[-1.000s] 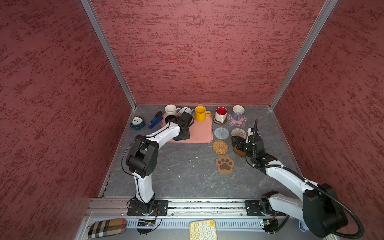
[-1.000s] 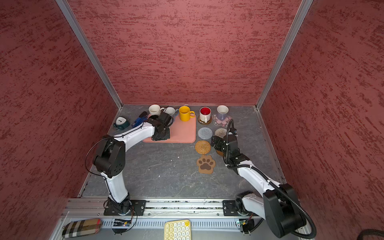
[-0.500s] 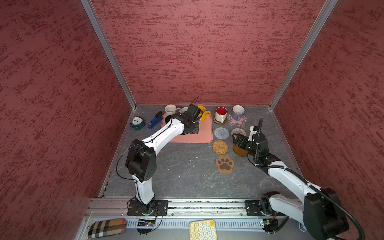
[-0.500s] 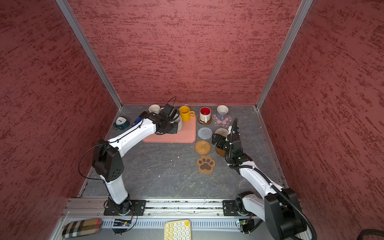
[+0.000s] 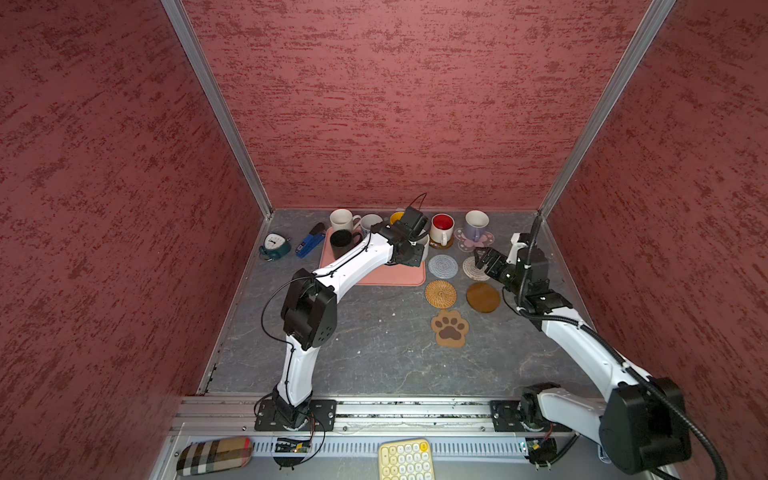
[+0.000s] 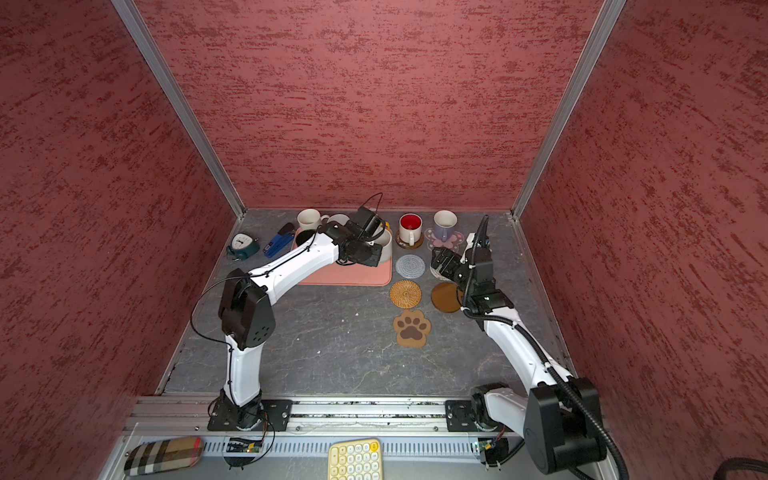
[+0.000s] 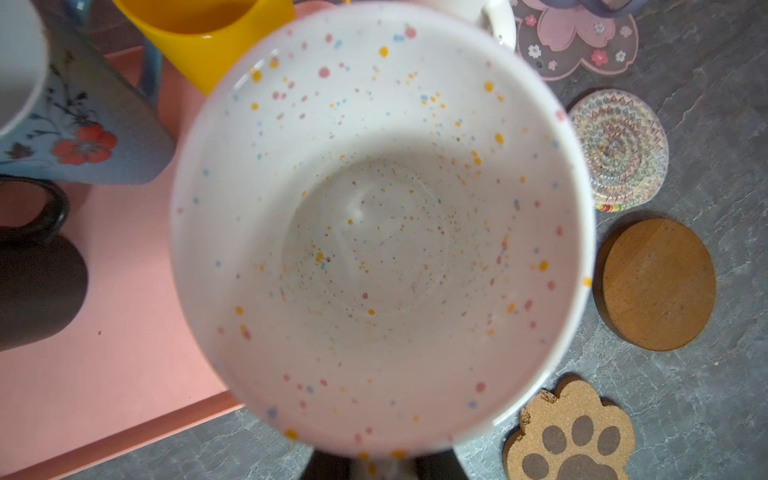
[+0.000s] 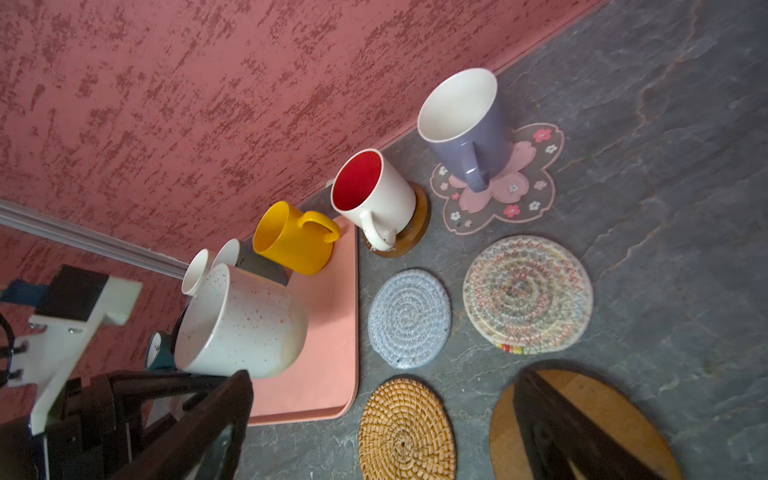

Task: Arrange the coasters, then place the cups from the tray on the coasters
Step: 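Lift the white speckled mug by its rim with the left gripper toward the coasters, then lower the speckled mug onto the light blue woven coaster with the left gripper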

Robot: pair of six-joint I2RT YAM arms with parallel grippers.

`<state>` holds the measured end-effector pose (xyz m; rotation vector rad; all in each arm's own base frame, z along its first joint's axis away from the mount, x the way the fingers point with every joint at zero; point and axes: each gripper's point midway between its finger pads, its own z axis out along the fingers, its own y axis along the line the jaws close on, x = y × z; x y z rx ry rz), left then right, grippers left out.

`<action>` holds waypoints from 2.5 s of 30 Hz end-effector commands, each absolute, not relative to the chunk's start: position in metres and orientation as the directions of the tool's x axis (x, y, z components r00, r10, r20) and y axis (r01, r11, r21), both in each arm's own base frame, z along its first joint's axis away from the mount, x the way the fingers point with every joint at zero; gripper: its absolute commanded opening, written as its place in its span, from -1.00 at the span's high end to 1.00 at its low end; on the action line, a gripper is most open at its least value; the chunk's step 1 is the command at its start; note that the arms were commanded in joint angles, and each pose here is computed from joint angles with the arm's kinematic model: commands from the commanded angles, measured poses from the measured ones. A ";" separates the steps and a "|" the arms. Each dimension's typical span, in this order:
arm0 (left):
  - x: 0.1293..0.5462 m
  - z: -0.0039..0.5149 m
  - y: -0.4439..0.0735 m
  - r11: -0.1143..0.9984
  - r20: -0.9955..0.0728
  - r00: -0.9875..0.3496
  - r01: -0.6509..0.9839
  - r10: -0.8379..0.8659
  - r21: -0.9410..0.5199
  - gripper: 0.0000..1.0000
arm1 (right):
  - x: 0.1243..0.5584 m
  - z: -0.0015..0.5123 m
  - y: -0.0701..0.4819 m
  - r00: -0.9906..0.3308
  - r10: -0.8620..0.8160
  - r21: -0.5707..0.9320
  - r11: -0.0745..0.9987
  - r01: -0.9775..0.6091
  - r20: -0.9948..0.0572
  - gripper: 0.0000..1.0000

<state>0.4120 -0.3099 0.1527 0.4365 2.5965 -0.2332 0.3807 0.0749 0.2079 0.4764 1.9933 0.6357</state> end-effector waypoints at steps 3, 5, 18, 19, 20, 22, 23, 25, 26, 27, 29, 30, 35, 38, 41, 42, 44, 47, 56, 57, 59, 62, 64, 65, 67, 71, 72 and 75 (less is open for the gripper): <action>0.430 0.182 -0.345 0.906 -0.595 -0.761 0.405 0.258 -0.125 1.00 | 0.392 0.209 0.061 -0.481 0.586 0.626 0.774 0.093 -0.652 -0.97; 0.430 0.180 -0.355 0.899 -0.596 -0.756 0.419 0.269 -0.126 1.00 | 0.395 0.207 0.057 -0.478 0.591 0.627 0.772 0.103 -0.649 -0.97; 0.441 0.161 -0.398 0.876 -0.587 -0.751 0.462 0.302 -0.141 1.00 | 0.407 0.191 0.038 -0.465 0.635 0.650 0.744 0.154 -0.617 -0.97; 0.441 0.158 -0.400 0.874 -0.584 -0.752 0.465 0.305 -0.141 1.00 | 0.407 0.190 0.038 -0.466 0.634 0.649 0.745 0.154 -0.617 -0.97; 0.440 0.156 -0.403 0.873 -0.583 -0.752 0.467 0.308 -0.141 1.00 | 0.407 0.190 0.037 -0.466 0.632 0.646 0.747 0.155 -0.619 -0.97; 0.442 0.152 -0.405 0.874 -0.579 -0.754 0.466 0.309 -0.141 1.00 | 0.408 0.190 0.036 -0.465 0.631 0.644 0.749 0.156 -0.621 -0.97; 0.442 0.150 -0.407 0.872 -0.579 -0.754 0.468 0.309 -0.143 1.00 | 0.408 0.190 0.036 -0.463 0.632 0.644 0.749 0.156 -0.622 -0.97; 0.441 0.146 -0.409 0.871 -0.573 -0.759 0.468 0.310 -0.148 1.00 | 0.408 0.190 0.035 -0.463 0.632 0.646 0.748 0.155 -0.621 -0.97; 0.441 0.145 -0.410 0.870 -0.572 -0.759 0.470 0.311 -0.150 1.00 | 0.408 0.190 0.036 -0.463 0.632 0.647 0.748 0.152 -0.622 -0.97; 0.441 0.143 -0.411 0.869 -0.570 -0.760 0.471 0.314 -0.150 1.00 | 0.407 0.190 0.036 -0.462 0.632 0.648 0.747 0.149 -0.622 -0.97; 0.442 0.140 -0.411 0.870 -0.569 -0.759 0.472 0.316 -0.147 1.00 | 0.407 0.190 0.037 -0.462 0.633 0.652 0.745 0.143 -0.621 -0.97; 0.442 0.139 -0.411 0.870 -0.567 -0.761 0.471 0.316 -0.146 1.00 | 0.406 0.189 0.037 -0.464 0.633 0.652 0.744 0.143 -0.620 -0.97; 0.442 0.132 -0.413 0.871 -0.560 -0.767 0.467 0.314 -0.151 1.00 | 0.405 0.185 0.038 -0.469 0.632 0.654 0.743 0.141 -0.617 -0.97; 0.442 0.127 -0.415 0.870 -0.554 -0.770 0.468 0.317 -0.152 1.00 | 0.405 0.184 0.038 -0.470 0.631 0.654 0.743 0.140 -0.617 -0.97; 0.441 0.123 -0.416 0.872 -0.547 -0.774 0.465 0.317 -0.152 1.00 | 0.404 0.183 0.039 -0.470 0.632 0.656 0.742 0.139 -0.616 -0.97; 0.441 0.122 -0.416 0.873 -0.545 -0.776 0.464 0.317 -0.153 1.00 | 0.404 0.184 0.038 -0.469 0.633 0.656 0.742 0.138 -0.617 -0.97; 0.441 0.121 -0.417 0.872 -0.546 -0.777 0.463 0.315 -0.157 1.00 | 0.404 0.184 0.038 -0.468 0.633 0.656 0.742 0.138 -0.617 -0.97; 0.440 0.121 -0.420 0.870 -0.547 -0.776 0.465 0.313 -0.162 1.00 | 0.403 0.184 0.038 -0.467 0.633 0.657 0.742 0.137 -0.617 -0.97; 0.440 0.130 -0.424 0.869 -0.567 -0.766 0.467 0.305 -0.164 1.00 | 0.403 0.182 0.038 -0.468 0.633 0.656 0.742 0.139 -0.617 -0.97; 0.440 0.131 -0.424 0.869 -0.571 -0.762 0.468 0.304 -0.161 1.00 | 0.403 0.183 0.038 -0.468 0.633 0.656 0.742 0.138 -0.617 -0.97; 0.441 0.135 -0.425 0.870 -0.579 -0.758 0.466 0.299 -0.161 1.00 | 0.403 0.182 0.038 -0.469 0.634 0.657 0.741 0.139 -0.615 -0.97; 0.443 0.139 -0.425 0.870 -0.586 -0.755 0.466 0.295 -0.162 1.00 | 0.403 0.181 0.038 -0.470 0.634 0.658 0.740 0.140 -0.614 -0.97; 0.444 0.142 -0.425 0.871 -0.591 -0.753 0.464 0.291 -0.162 1.00 | 0.403 0.181 0.038 -0.471 0.634 0.657 0.740 0.140 -0.613 -0.97; 0.443 0.143 -0.426 0.870 -0.593 -0.751 0.466 0.292 -0.161 1.00 | 0.403 0.181 0.039 -0.471 0.634 0.658 0.740 0.139 -0.613 -0.97; 0.444 0.147 -0.427 0.870 -0.603 -0.744 0.466 0.288 -0.160 1.00 | 0.403 0.181 0.039 -0.471 0.634 0.658 0.740 0.140 -0.613 -0.97; 0.444 0.149 -0.428 0.869 -0.607 -0.742 0.468 0.286 -0.162 1.00 | 0.403 0.181 0.038 -0.471 0.635 0.660 0.739 0.139 -0.612 -0.97; 0.443 0.147 -0.429 0.868 -0.603 -0.743 0.469 0.290 -0.161 1.00 | 0.403 0.181 0.039 -0.473 0.635 0.660 0.739 0.138 -0.611 -0.97; 0.442 0.139 -0.429 0.871 -0.590 -0.753 0.464 0.293 -0.160 1.00 | 0.403 0.180 0.039 -0.473 0.634 0.659 0.739 0.140 -0.612 -0.97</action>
